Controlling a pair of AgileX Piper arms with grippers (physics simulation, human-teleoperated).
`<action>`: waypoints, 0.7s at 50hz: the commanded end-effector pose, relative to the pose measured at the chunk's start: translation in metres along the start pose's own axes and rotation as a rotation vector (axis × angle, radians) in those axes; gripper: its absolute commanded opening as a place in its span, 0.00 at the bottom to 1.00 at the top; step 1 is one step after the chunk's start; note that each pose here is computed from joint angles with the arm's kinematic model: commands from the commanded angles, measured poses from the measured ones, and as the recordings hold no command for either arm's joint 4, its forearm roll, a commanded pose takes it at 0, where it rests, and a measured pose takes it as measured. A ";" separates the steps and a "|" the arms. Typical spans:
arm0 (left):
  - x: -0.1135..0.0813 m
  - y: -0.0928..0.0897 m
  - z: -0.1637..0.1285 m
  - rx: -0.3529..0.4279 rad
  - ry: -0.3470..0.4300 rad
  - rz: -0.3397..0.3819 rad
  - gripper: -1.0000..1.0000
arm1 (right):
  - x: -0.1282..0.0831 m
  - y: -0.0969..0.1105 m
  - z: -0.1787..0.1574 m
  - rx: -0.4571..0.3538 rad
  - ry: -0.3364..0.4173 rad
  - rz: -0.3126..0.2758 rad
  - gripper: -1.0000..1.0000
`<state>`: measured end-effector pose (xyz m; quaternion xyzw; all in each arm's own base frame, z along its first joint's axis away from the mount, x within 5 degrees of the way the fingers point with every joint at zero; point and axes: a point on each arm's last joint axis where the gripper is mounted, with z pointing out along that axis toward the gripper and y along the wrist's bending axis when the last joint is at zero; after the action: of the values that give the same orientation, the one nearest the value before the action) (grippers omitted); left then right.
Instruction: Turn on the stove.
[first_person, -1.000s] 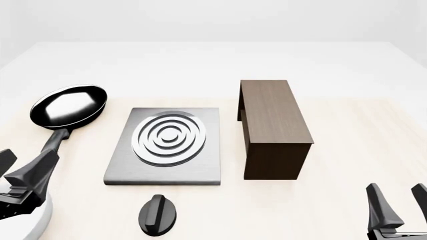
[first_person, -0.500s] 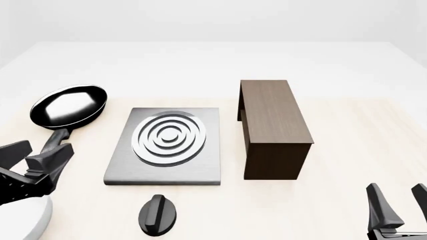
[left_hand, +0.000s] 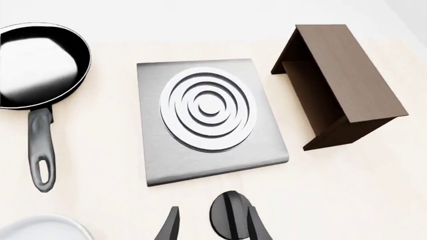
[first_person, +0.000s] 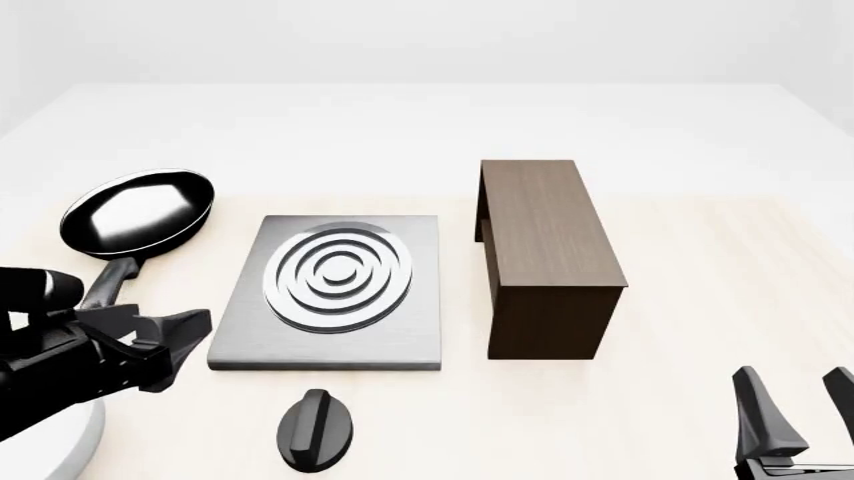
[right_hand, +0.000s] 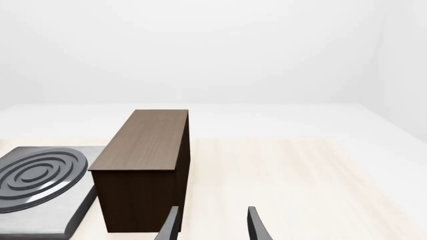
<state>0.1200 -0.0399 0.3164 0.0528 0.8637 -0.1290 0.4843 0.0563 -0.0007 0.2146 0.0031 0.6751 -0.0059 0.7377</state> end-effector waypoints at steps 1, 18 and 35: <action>0.002 -0.002 0.009 0.007 0.043 0.001 1.00 | 0.000 0.000 0.000 0.000 0.000 0.000 1.00; 0.021 0.006 0.025 -0.030 0.101 0.029 1.00 | 0.000 0.000 0.000 0.000 0.000 0.000 1.00; 0.040 0.006 0.041 -0.028 0.167 -0.049 1.00 | 0.000 0.000 0.000 -0.001 0.000 0.001 1.00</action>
<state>0.1298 -0.0496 0.2712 0.0509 0.8971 -0.1332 0.4183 0.0563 -0.0007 0.2146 0.0030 0.6751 -0.0057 0.7377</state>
